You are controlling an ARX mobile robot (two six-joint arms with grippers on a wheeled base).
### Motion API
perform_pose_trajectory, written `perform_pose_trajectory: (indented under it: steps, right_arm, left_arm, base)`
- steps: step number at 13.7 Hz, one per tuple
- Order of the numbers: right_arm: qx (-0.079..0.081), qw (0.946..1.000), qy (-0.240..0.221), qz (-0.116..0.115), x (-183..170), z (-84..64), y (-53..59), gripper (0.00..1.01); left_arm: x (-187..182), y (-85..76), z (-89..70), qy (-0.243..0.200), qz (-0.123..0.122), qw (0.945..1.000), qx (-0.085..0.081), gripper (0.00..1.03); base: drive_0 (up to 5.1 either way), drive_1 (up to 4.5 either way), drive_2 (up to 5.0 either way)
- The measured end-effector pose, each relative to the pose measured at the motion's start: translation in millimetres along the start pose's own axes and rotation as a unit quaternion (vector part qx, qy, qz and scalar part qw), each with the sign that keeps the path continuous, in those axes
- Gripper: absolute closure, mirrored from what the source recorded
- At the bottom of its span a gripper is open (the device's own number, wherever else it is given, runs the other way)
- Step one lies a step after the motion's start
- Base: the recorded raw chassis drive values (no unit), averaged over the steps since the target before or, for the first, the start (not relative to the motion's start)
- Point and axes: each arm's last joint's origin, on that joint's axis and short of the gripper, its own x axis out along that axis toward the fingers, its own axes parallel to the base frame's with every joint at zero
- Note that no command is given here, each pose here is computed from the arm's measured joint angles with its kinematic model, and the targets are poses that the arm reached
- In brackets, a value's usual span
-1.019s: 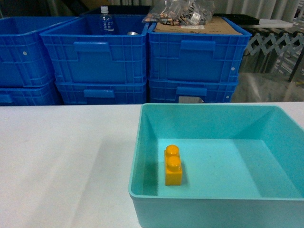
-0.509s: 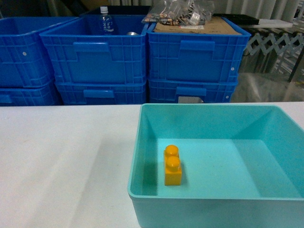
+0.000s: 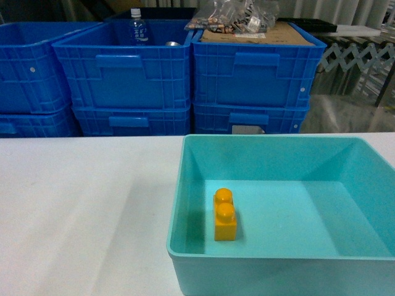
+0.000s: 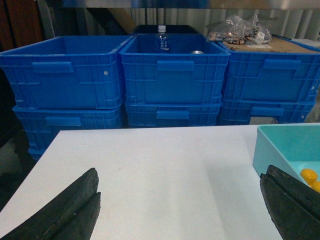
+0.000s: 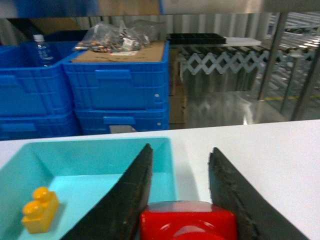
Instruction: Pick red block from blue box to shelf
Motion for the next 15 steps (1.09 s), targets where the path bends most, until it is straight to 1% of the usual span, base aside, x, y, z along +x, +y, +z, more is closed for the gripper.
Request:
perform_pose_trajectory:
  steps: [2, 6, 15]
  right_arm:
    - [0.004, 1.0000, 0.001, -0.003, 0.0, -0.2, -0.2, 0.73]
    - [0.005, 1.0000, 0.001, -0.003, 0.0, -0.2, -0.2, 0.73]
    - [0.005, 1.0000, 0.001, -0.003, 0.0, -0.2, -0.2, 0.73]
  left_arm:
    - [0.0, 0.0, 0.0, 0.000, 0.000, 1.0000, 0.000, 0.05]
    - [0.0, 0.0, 0.0, 0.000, 0.000, 1.0000, 0.000, 0.05]
    - [0.0, 0.1, 0.0, 0.000, 0.001, 1.0000, 0.000, 0.05]
  base:
    - [0.0, 0.00, 0.0]
    - [0.0, 0.00, 0.0]
    - [-1.6, -1.65, -1.6]
